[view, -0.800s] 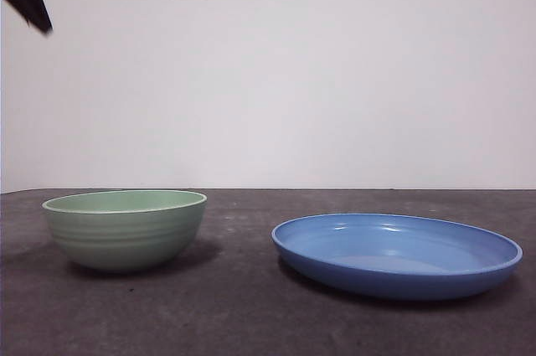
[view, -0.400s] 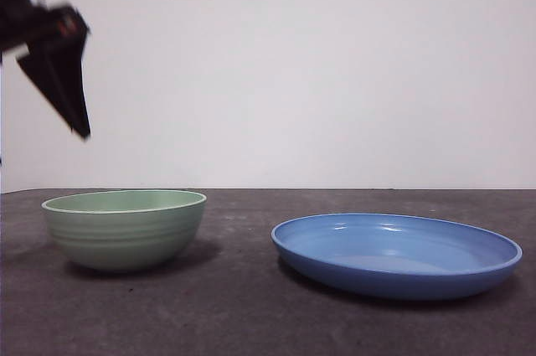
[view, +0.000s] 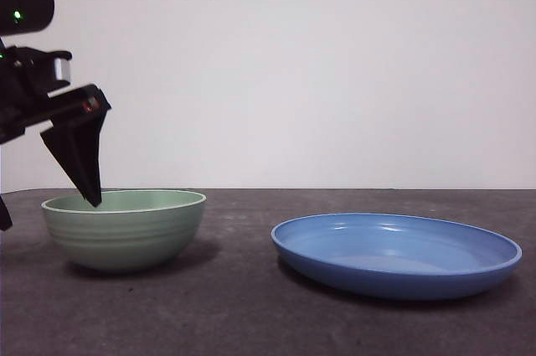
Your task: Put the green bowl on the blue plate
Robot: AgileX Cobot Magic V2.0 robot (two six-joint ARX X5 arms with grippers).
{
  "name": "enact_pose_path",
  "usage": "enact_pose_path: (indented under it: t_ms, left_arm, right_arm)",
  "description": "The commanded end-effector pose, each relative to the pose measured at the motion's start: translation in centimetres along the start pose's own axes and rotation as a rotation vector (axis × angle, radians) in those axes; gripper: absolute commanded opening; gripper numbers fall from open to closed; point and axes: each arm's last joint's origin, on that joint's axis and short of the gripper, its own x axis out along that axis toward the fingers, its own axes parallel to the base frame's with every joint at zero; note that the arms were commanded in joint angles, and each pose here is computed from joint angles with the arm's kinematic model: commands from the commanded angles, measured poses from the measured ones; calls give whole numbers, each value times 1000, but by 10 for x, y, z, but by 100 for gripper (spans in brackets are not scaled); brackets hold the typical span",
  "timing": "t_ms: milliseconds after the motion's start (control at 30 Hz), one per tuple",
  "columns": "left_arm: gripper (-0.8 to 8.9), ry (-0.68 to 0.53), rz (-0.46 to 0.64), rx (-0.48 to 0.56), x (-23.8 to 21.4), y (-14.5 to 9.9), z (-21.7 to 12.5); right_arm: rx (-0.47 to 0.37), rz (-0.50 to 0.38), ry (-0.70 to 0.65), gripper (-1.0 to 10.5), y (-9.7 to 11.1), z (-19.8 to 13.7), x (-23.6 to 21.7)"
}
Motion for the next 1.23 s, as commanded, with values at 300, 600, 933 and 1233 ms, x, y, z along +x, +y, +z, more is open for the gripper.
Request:
enact_pose_path:
  t_ms: [300,600,933,1233]
  left_arm:
    - [220,-14,-14,3,14,0,10]
    - [8,-16,-14,3,13,0,11]
    - [9,40,25,20,-18,-17,39]
    - [9,98,-1,90,-29,-54,83]
  right_arm:
    - [-16,5,-11,607,3,4,-3]
    - [-7,4,1,607,3,2,-2]
    - [-7,3,0,607,3,2,-2]
    - [-7,3,0,607,3,2,-2]
